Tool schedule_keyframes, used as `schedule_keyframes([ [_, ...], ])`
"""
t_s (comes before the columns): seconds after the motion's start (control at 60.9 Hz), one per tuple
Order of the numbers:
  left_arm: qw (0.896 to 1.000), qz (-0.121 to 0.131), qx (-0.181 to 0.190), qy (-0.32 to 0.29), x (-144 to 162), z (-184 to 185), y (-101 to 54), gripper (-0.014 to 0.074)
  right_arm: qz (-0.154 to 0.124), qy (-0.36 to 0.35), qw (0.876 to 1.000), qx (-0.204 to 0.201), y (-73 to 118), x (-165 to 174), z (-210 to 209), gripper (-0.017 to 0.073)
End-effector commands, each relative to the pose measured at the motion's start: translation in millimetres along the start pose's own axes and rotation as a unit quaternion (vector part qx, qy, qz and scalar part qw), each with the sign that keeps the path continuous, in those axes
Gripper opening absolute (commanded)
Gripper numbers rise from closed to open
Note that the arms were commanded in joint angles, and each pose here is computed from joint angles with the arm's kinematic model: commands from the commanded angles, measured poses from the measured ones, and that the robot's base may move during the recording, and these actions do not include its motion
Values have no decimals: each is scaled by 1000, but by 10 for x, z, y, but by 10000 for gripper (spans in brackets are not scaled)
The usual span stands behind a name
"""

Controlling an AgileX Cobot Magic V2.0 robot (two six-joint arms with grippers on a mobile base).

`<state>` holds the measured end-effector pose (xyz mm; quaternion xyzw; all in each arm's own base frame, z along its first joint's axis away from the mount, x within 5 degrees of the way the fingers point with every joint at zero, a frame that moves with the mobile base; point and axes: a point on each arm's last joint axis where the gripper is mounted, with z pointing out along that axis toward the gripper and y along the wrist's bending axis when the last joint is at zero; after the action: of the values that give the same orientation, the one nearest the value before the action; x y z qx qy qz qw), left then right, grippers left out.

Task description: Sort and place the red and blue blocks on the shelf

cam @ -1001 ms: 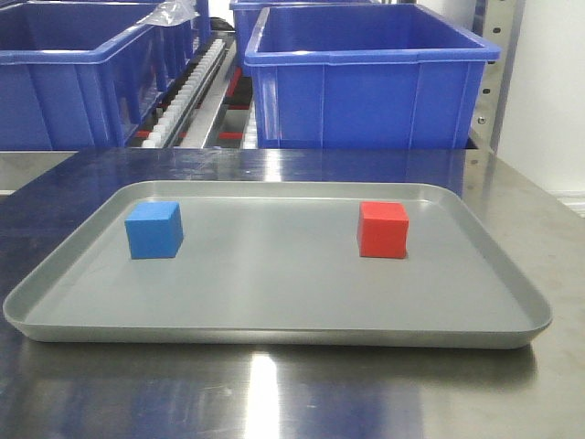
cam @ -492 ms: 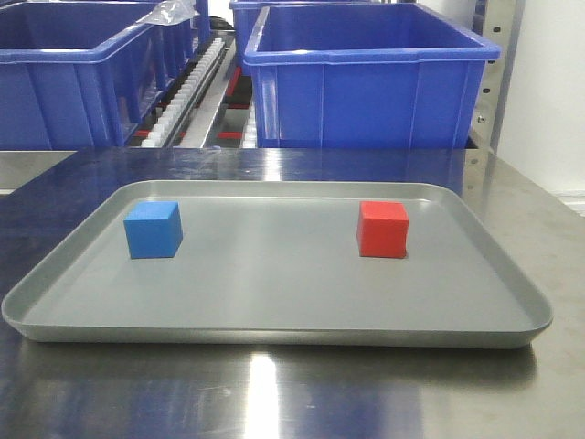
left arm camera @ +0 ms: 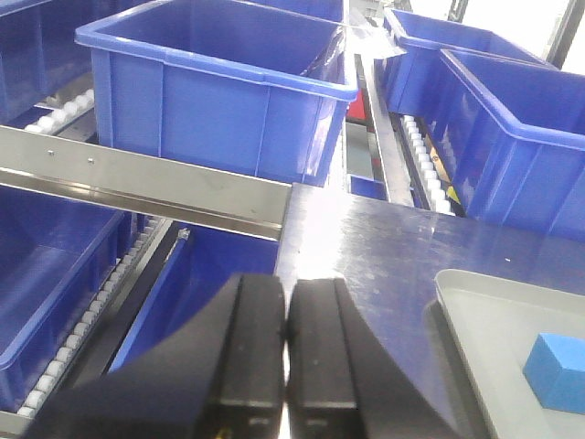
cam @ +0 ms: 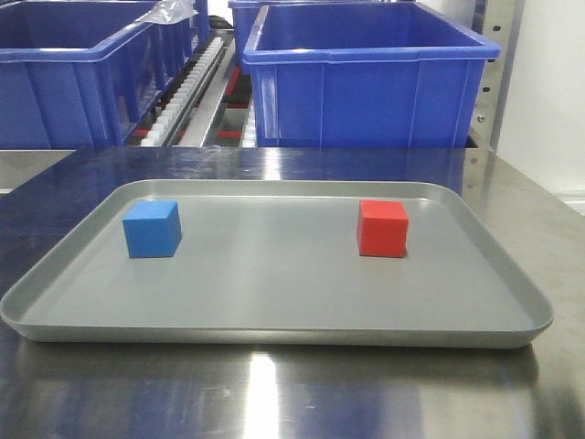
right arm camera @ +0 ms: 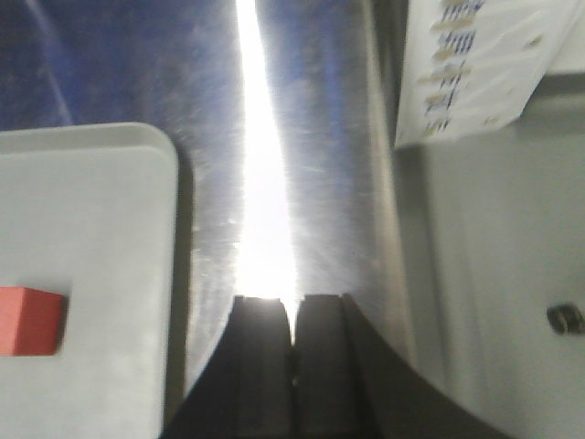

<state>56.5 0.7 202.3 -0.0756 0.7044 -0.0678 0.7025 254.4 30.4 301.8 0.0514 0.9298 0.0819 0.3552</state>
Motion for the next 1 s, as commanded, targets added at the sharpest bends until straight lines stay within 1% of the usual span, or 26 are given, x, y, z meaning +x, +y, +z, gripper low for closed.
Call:
schedule_keyframes([
  [0.0,999,-5,9,-37,-6,-4,-4,144,-16,-18,999,-20,181,-259,-8,50],
  [0.066,999,-5,9,-37,-6,-4,-4,144,-29,-3,999,-29,296,-304,95,62],
  [0.098,999,-5,9,-37,-6,-4,-4,144,-35,5,999,-33,348,-311,158,91],
  [0.131,999,-5,9,-37,-6,-4,-4,144,-42,12,998,-38,416,-316,214,145],
  [0.23,999,-5,9,-37,-6,-4,-4,144,-62,30,996,-52,590,-292,355,402],
  [0.246,999,-5,9,-37,-6,-4,-4,144,-66,33,996,-54,625,-283,378,460],
  [0.295,999,-5,9,-37,-6,-4,-4,144,-76,40,994,-61,707,-248,433,564],
  [0.361,999,-5,9,-37,-6,-4,-4,144,-89,47,992,-72,823,-191,493,627],
  [0.476,999,-5,9,-37,-6,-4,-4,144,-109,56,988,-89,998,-98,540,623],
  [0.591,999,-5,9,-37,-6,-4,-4,144,-125,66,985,-100,1122,-20,573,623],
  [0.804,999,-5,9,-37,-6,-4,-4,144,-136,81,981,-116,1274,83,595,623],
  [0.985,999,-5,9,-37,-6,-4,-4,144,-142,97,978,-119,1373,52,634,623],
])
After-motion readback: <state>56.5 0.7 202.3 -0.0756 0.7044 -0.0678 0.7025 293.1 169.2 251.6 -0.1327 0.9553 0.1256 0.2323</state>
